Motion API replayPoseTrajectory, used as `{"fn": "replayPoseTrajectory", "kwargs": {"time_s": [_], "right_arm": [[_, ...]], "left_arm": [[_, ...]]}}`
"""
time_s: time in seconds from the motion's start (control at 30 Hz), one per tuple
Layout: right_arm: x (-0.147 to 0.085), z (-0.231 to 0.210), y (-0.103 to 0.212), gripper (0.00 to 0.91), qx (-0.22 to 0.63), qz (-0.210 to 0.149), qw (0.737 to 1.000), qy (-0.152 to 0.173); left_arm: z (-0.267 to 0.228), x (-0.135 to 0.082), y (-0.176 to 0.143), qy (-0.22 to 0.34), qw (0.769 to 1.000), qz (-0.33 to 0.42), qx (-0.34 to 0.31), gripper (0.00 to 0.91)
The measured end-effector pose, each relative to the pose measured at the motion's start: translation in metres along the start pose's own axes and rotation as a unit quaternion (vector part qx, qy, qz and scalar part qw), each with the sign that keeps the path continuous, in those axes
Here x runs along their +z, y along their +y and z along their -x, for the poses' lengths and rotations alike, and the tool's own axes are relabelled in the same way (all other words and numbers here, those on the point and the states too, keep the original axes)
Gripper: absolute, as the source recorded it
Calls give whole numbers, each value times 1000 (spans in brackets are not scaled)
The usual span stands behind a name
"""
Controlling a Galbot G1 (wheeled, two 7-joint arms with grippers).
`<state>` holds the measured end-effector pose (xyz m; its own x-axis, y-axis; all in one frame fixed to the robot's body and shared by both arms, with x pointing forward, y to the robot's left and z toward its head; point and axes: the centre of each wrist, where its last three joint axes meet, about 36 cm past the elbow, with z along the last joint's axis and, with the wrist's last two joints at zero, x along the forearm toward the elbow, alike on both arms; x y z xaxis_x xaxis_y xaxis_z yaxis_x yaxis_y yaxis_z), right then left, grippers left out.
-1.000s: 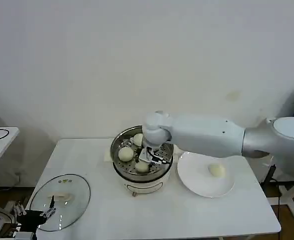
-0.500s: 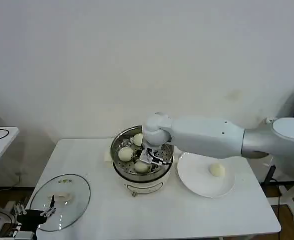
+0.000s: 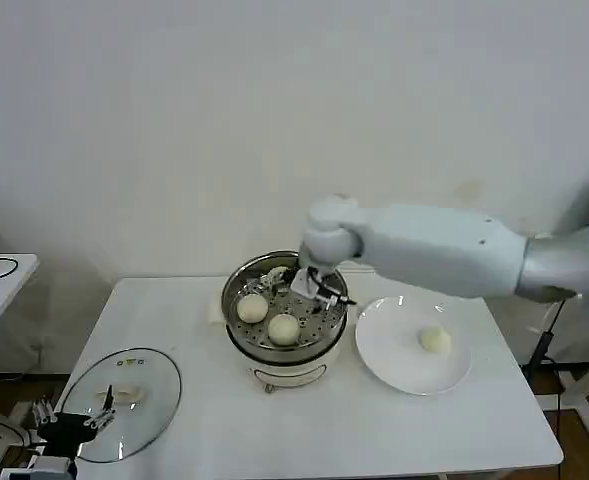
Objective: Take steamed baozi put them in steamer then cover it.
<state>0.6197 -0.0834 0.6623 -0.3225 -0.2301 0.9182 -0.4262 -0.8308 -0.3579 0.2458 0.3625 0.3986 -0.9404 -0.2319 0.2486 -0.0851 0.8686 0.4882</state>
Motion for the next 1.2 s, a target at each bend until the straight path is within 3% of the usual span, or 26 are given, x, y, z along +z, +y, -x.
{"fn": "replayPoseTrajectory", "kwargs": {"time_s": [0.3,0.63,0.93,1.2], "right_arm": [[68,-47,63,907,5,151,986,65],[124,-60,181,907,-15,306,947,99],[134,-26,250,907,-39,386,917,96],[127,19,287,907,-71,427,898,81]], "left_arm": [[4,-5,2,-10,1000,4,8,907],[6,-9,1,-17,1000,12,18,907],[3,-8,0,-16,1000,16,20,907],[-1,-6,-1,-11,1000,19,21,907]]}}
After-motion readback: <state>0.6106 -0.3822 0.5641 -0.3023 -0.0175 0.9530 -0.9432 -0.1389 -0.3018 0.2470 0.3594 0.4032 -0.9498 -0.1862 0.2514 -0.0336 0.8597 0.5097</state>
